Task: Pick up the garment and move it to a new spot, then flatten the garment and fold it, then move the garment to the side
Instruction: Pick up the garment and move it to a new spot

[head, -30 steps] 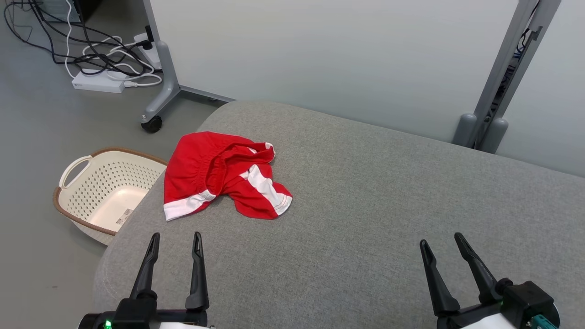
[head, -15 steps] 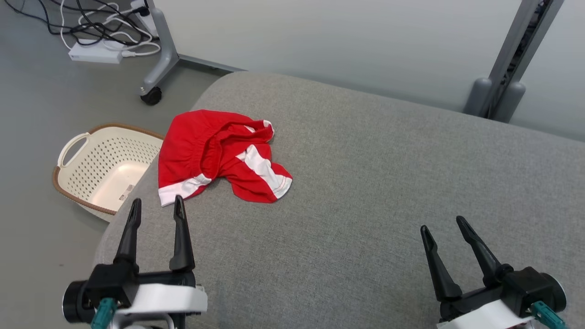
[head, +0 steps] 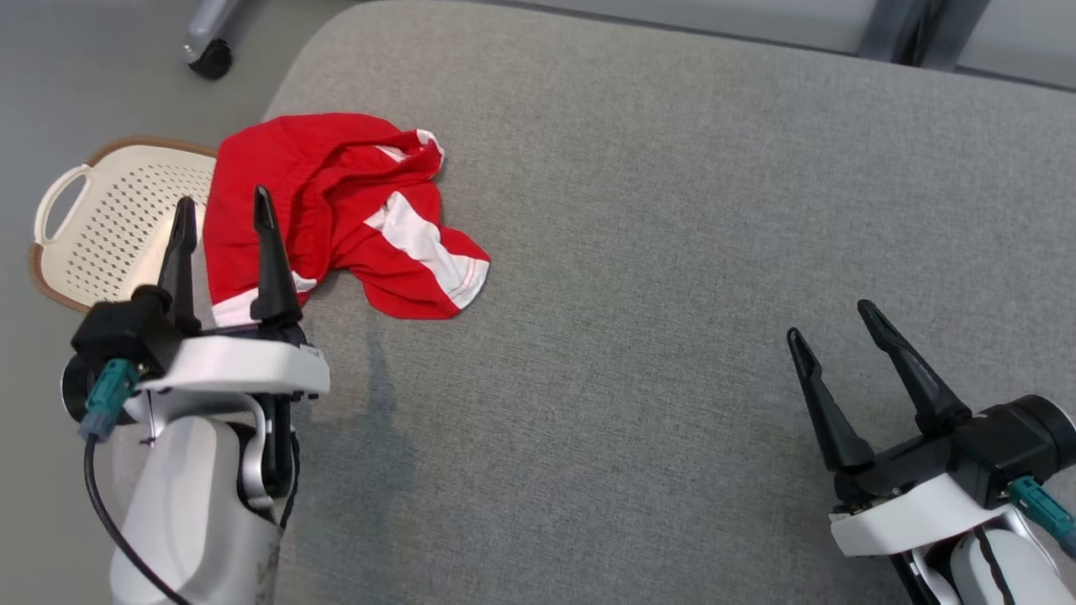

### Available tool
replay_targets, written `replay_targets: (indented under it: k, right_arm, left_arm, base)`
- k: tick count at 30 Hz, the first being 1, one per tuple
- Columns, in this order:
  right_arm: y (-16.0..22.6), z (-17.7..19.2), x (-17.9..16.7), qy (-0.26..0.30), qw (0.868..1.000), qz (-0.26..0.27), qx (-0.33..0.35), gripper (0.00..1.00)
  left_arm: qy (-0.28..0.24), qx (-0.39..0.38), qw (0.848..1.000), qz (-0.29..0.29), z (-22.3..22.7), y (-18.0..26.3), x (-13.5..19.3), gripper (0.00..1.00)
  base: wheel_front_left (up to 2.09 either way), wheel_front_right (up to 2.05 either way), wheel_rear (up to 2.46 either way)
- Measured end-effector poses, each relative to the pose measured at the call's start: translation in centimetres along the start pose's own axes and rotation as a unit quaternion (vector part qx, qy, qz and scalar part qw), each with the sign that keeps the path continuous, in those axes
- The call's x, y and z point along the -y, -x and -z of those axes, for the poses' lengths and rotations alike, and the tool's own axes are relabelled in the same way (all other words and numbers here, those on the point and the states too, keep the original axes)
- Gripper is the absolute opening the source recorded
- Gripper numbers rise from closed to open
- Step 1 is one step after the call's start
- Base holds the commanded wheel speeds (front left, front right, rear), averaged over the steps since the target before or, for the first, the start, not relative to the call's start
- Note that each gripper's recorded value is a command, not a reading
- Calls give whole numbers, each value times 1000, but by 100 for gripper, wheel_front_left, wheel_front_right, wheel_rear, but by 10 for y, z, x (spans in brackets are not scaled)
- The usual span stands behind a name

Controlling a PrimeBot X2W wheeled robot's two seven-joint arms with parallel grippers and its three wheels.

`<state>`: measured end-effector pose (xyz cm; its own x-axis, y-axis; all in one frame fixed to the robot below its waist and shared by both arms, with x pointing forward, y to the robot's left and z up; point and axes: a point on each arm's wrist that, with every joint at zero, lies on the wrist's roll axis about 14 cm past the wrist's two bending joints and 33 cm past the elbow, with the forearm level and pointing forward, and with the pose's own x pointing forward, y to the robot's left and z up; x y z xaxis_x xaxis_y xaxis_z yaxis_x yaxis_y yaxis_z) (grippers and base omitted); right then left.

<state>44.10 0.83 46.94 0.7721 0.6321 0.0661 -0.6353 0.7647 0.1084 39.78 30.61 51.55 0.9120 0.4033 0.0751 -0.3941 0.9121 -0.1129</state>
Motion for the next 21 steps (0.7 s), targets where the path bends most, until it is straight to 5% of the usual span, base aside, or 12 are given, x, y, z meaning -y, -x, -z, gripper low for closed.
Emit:
replay_targets:
  k: [14,21]
  right_arm:
    - [7,35,40,-7,999,37,-34,100]
    - [6,39,53,-12,998,52,-32,100]
  left_arm:
    - [1,-158,987,-27,95,-73,3,100]
    - [14,-294,955,-44,150,-70,0,100]
  base:
    - [0,0,0]
    - [0,0,0]
